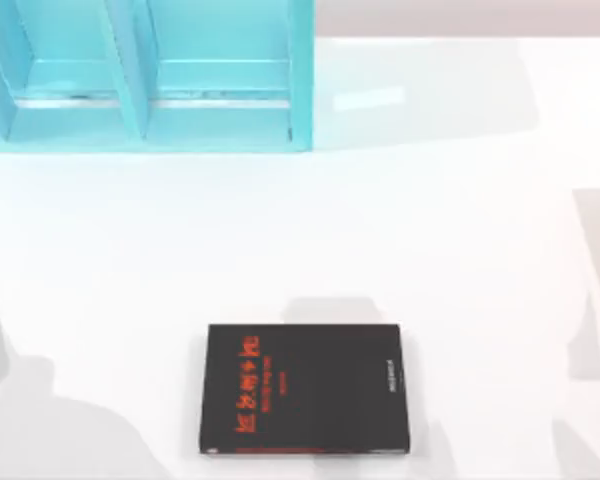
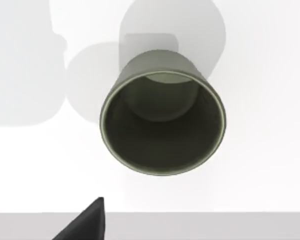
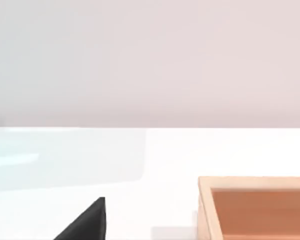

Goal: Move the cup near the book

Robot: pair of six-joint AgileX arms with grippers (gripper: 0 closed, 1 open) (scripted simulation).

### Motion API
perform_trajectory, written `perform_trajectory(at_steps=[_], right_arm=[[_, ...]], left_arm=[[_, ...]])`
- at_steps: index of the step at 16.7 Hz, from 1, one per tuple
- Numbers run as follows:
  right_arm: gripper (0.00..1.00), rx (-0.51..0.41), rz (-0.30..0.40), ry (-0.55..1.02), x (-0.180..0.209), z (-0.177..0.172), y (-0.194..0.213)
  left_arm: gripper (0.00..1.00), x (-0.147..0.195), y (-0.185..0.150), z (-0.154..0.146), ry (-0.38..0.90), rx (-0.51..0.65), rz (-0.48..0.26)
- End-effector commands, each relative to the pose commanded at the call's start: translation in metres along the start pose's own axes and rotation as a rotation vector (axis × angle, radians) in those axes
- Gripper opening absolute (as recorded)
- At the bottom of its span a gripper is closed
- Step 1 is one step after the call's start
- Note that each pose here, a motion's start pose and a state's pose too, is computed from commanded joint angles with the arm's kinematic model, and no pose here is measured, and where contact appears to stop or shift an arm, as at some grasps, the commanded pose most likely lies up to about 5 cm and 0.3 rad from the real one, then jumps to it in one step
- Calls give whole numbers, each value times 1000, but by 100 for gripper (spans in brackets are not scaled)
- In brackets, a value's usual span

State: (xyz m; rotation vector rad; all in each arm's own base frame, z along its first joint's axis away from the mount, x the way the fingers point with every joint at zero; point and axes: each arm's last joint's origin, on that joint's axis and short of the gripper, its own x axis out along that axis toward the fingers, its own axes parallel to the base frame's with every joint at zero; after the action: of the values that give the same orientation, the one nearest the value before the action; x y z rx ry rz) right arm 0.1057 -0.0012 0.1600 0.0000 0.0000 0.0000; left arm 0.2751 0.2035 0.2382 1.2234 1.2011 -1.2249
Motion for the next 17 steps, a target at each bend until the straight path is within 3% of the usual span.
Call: perform_trajectory(at_steps=[6, 14, 17], right_arm=[[100, 0, 0, 0, 0, 0, 0], [100, 0, 0, 0, 0, 0, 0], [100, 0, 0, 0, 0, 0, 0]], left_arm=[[100, 5, 1, 1, -1, 2, -1], [100, 88, 2, -1, 4, -1, 5], [100, 100, 0, 0, 0, 0, 0]])
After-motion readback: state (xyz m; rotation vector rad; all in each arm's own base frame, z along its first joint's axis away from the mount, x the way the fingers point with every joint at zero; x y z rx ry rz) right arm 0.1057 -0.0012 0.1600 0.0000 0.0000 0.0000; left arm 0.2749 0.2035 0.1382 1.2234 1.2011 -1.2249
